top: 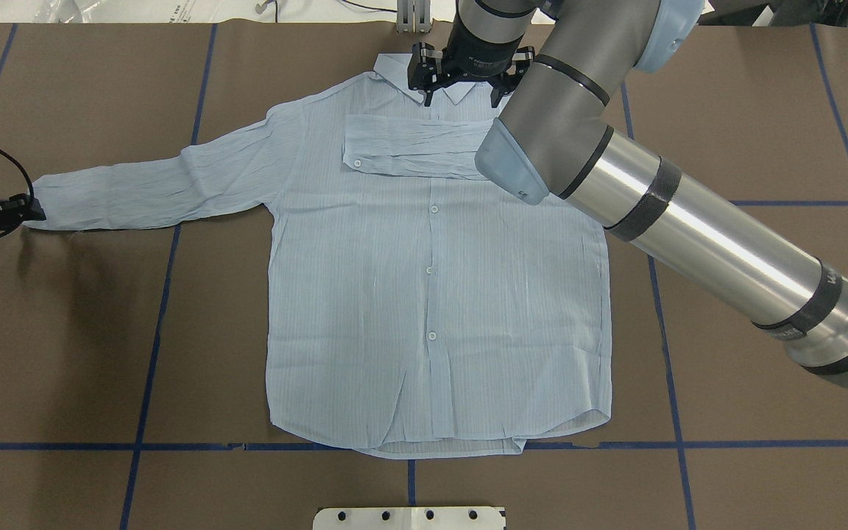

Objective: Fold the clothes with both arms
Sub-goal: 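Lay the sleeve across the chest and release it with the right gripper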

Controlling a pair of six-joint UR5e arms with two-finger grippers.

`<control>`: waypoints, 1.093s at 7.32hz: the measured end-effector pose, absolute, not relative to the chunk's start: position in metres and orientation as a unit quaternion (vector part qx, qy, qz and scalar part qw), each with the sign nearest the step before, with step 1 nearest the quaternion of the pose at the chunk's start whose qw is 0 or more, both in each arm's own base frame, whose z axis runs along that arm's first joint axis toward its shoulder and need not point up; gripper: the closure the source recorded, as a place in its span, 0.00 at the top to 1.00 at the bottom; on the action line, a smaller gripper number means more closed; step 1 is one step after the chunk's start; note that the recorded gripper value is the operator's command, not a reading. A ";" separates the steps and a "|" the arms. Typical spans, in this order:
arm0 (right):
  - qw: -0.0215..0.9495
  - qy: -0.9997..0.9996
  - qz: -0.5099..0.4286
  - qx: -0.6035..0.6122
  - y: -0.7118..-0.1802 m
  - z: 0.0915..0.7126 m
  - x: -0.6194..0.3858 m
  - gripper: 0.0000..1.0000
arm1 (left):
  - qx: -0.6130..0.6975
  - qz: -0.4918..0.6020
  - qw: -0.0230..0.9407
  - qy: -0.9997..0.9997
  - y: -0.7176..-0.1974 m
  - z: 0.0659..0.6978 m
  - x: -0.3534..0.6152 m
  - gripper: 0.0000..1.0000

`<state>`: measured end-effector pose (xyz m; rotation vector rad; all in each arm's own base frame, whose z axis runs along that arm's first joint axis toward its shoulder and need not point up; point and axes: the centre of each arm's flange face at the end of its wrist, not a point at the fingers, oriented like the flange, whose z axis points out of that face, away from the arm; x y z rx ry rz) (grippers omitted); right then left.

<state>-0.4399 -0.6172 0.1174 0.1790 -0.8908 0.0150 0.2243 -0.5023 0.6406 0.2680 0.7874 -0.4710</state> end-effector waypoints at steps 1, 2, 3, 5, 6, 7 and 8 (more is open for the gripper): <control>0.898 -0.430 0.007 0.087 -0.617 0.117 -0.440 0.99 | 0.129 -0.227 0.888 0.378 -0.502 0.641 0.225 0.46; 0.898 -0.431 0.007 0.087 -0.617 0.117 -0.440 0.99 | 0.129 -0.227 0.888 0.378 -0.502 0.641 0.225 0.46; 0.898 -0.431 0.007 0.087 -0.617 0.117 -0.440 0.99 | 0.129 -0.227 0.888 0.378 -0.502 0.641 0.225 0.46; 0.898 -0.431 0.007 0.087 -0.617 0.116 -0.440 0.99 | 0.128 -0.227 0.889 0.377 -0.502 0.641 0.225 0.46; 0.898 -0.431 0.008 0.087 -0.617 0.116 -0.440 0.99 | 0.128 -0.227 0.889 0.377 -0.502 0.643 0.225 0.46; 0.898 -0.431 0.008 0.087 -0.617 0.116 -0.440 0.99 | 0.127 -0.227 0.890 0.376 -0.502 0.644 0.226 0.46; 0.898 -0.431 0.008 0.087 -0.617 0.116 -0.440 0.99 | 0.126 -0.226 0.890 0.375 -0.502 0.645 0.226 0.44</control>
